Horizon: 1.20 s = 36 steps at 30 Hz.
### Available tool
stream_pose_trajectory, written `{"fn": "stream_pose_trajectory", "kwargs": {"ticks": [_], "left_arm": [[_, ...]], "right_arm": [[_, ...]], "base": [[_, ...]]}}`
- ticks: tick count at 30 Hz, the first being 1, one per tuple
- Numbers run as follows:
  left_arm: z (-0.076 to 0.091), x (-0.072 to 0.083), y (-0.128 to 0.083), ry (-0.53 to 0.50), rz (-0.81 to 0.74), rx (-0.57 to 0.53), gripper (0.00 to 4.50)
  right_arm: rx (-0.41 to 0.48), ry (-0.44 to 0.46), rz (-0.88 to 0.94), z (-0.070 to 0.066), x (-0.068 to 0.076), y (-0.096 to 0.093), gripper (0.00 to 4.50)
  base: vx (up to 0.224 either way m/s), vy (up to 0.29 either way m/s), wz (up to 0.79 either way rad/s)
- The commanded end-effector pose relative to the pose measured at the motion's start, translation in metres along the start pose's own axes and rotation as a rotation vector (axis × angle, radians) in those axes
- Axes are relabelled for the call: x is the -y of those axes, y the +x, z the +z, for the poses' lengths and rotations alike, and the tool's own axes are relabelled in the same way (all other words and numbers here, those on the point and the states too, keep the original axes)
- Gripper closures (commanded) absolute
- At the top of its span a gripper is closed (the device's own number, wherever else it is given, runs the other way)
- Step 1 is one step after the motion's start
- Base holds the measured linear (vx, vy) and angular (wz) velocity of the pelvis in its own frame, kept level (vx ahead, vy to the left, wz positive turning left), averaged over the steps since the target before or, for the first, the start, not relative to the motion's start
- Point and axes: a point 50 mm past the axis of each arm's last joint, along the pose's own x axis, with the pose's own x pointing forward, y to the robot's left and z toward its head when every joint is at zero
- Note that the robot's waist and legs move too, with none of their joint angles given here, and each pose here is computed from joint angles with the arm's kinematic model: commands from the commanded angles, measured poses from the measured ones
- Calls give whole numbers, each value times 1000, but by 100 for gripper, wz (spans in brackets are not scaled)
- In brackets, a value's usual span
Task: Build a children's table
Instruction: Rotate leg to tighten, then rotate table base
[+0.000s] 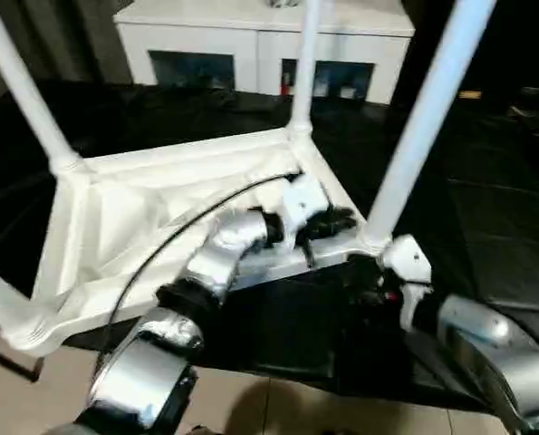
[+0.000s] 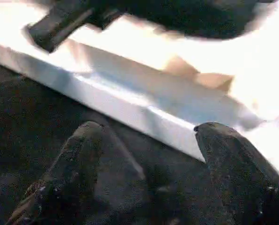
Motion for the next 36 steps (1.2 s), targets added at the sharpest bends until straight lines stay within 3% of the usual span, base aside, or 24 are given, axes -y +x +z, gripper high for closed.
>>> {"fn": "stream_pose_trajectory", "kwargs": {"ticks": [1,5,9,13,16,21,24,28,36], "left_arm": [[1,-6,-19,-42,87,2,345],[0,6,-52,-135,94,-25,313],[-7,30,-85,-173,-43,-173,309],[-9,40,-108,-211,-89,-279,309],[-8,45,-129,-226,-60,-391,309],[-15,43,-146,-217,54,-544,309],[-23,35,-168,-226,257,-703,309],[-27,36,-179,-192,303,-787,309],[-22,17,-162,-113,473,-689,309]], "right_arm": [[42,-6,-35,12,5,2,104],[81,3,-68,21,8,9,104],[104,6,-53,28,6,18,104],[116,-6,-42,34,5,26,104],[124,-14,-138,40,16,38,104],[127,7,-261,46,31,45,104],[135,54,-410,50,53,42,104],[134,98,-551,47,71,36,104],[106,133,-794,39,110,11,104]], "base": [[0,0,0],[0,0,0],[0,0,0],[0,0,0],[0,0,0],[0,0,0],[0,0,0],[0,0,0],[0,0,0]]}}
